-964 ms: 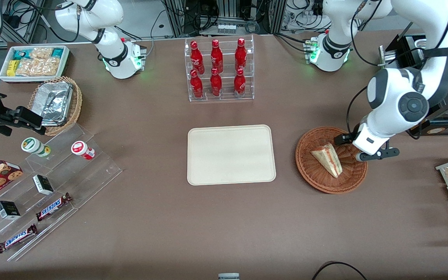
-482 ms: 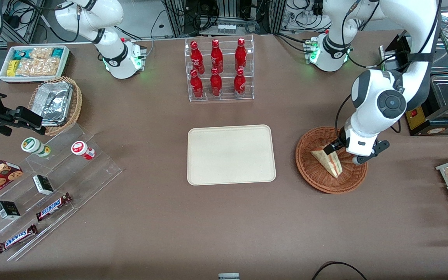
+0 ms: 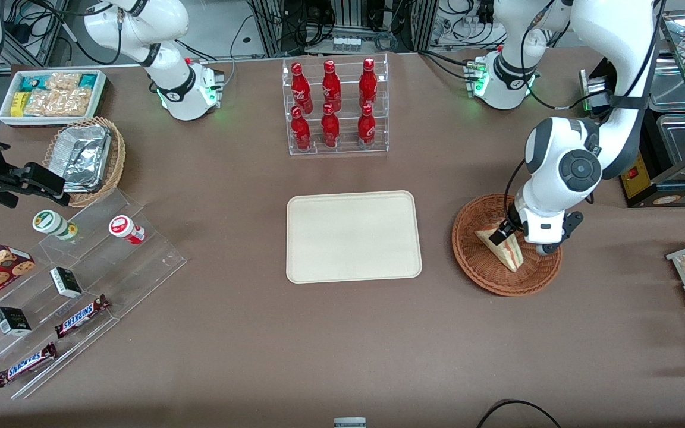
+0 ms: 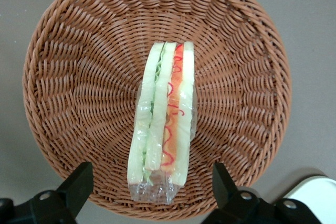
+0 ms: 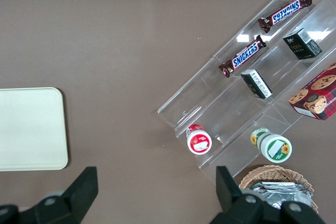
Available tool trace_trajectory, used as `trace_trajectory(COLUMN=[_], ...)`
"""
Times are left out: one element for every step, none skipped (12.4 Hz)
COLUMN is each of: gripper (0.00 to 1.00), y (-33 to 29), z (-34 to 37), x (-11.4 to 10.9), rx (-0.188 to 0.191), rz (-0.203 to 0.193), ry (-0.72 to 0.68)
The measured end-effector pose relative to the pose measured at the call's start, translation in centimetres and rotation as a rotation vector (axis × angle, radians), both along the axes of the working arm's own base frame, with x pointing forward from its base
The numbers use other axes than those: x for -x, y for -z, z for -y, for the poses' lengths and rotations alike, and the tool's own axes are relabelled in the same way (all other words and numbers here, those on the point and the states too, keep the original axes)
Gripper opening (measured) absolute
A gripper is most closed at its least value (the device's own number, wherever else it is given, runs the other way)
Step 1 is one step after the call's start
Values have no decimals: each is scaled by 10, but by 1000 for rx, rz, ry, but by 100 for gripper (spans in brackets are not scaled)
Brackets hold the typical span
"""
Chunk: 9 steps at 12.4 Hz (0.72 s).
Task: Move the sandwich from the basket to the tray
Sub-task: 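Lower the open left gripper around the sandwich's wrapped edge, then close the left gripper on the sandwich and lift it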
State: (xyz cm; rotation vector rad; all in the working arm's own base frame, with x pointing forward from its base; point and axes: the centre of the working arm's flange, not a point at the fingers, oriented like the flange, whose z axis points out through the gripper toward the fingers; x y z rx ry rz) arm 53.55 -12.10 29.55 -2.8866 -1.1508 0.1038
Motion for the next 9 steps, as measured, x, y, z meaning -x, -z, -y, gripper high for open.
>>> trace_trajectory(gripper=[100, 100, 100, 100, 100, 100, 100, 100, 100], y=[4, 7, 10, 13, 18, 22, 27, 31, 34], z=[0, 0, 0, 0, 0, 0, 0, 0, 0], x=[0, 1, 1, 0, 0, -1, -1, -1, -1], rx=[-2, -4, -4, -5, -4, -5, -5, -6, -6], rz=[-6, -12, -15, -15, -11, -9, -10, -13, -11], ry=[-6, -9, -11, -13, -17, -22, -26, -28, -29])
